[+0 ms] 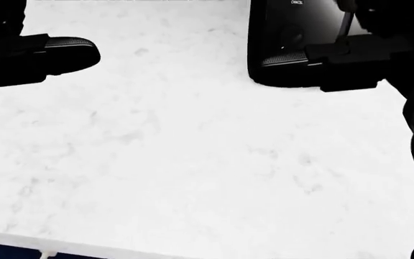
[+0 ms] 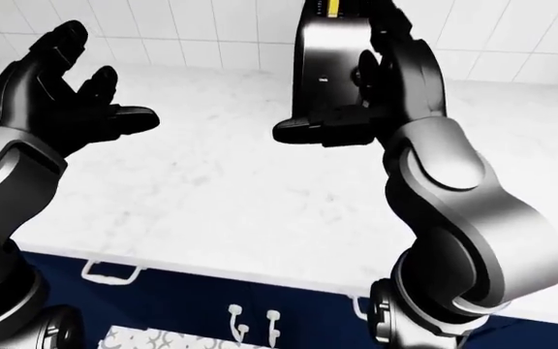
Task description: Push down the lever of the toaster to turn it on.
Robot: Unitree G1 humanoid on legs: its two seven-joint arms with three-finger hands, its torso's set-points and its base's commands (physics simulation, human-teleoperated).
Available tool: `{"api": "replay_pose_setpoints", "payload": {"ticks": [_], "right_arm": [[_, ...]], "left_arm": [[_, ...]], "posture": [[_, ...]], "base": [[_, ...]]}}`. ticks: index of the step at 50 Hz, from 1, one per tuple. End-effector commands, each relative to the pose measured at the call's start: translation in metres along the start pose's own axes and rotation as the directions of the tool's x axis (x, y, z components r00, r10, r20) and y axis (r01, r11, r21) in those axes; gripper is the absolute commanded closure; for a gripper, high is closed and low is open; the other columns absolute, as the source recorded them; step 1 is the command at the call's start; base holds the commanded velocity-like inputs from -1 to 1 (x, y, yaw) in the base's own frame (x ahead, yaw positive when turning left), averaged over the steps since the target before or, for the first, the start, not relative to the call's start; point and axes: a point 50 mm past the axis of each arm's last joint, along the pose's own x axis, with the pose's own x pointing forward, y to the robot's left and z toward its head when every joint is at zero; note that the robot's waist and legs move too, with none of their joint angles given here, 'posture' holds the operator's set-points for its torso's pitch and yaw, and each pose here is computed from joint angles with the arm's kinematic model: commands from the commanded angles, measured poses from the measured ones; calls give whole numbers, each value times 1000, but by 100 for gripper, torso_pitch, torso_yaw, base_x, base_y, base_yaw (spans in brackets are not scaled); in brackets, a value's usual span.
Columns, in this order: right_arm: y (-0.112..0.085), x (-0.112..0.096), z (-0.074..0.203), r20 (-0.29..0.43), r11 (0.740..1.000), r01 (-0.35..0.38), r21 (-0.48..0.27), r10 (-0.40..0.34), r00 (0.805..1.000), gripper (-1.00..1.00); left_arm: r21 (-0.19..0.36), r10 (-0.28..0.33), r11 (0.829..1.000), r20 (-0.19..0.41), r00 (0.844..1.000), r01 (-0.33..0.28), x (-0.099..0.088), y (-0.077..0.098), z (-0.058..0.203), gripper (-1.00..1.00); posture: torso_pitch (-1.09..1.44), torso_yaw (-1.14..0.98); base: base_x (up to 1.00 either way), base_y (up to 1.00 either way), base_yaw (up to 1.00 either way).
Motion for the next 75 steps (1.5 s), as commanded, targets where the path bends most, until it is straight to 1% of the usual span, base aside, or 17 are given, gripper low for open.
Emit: {"api": "replay_pose_setpoints", "payload": {"ticks": [1,14,26,30,41,47,58,64,68,71,75], "right_arm": [[-2,-2,12,71,1000,12,4,-12,997,-100],[-2,-1,10,66,1000,11,4,-12,998,-100],[-2,-1,10,66,1000,12,4,-12,998,-100],[-1,-1,11,67,1000,12,4,-12,998,-100],[-2,-1,10,67,1000,13,5,-13,998,-100],[-2,-1,9,65,1000,13,5,-14,998,-100],[-1,0,7,62,1000,11,4,-11,998,-100],[-3,2,8,59,1000,21,6,-21,998,-100],[-4,6,7,51,1000,29,-7,-29,998,-100],[-4,10,7,51,998,33,-50,-31,998,-100],[-2,15,2,32,997,31,-68,-29,999,-100]], "left_arm": [[-7,-5,1000,72,997,6,-3,-1,14,-100],[-7,-9,1000,56,998,9,0,-2,9,-100],[-12,-17,1000,52,998,18,1,-3,6,-100],[-18,-16,1000,61,998,18,0,-3,7,-100],[-16,-19,1000,58,998,20,1,-3,4,-100],[-18,-19,1000,68,997,21,0,-4,7,-100],[-19,-19,1000,61,998,20,1,-3,5,-100],[-29,-18,999,73,997,21,0,-4,8,-100],[-26,-20,999,71,997,22,0,-6,7,-100],[-28,-20,999,73,997,22,-1,-5,7,-100],[-29,-19,999,74,997,21,0,-4,8,-100]], "posture": [[-1,0],[-13,0],[-25,0],[-29,0],[-35,0],[-38,0],[-47,0],[-49,0],[-49,0],[-49,0],[-49,0]], "base": [[0,0,0],[0,0,0],[0,0,0],[0,0,0],[0,0,0],[0,0,0],[0,0,0],[0,0,0],[0,0,0],[0,0,0],[0,0,0]]}}
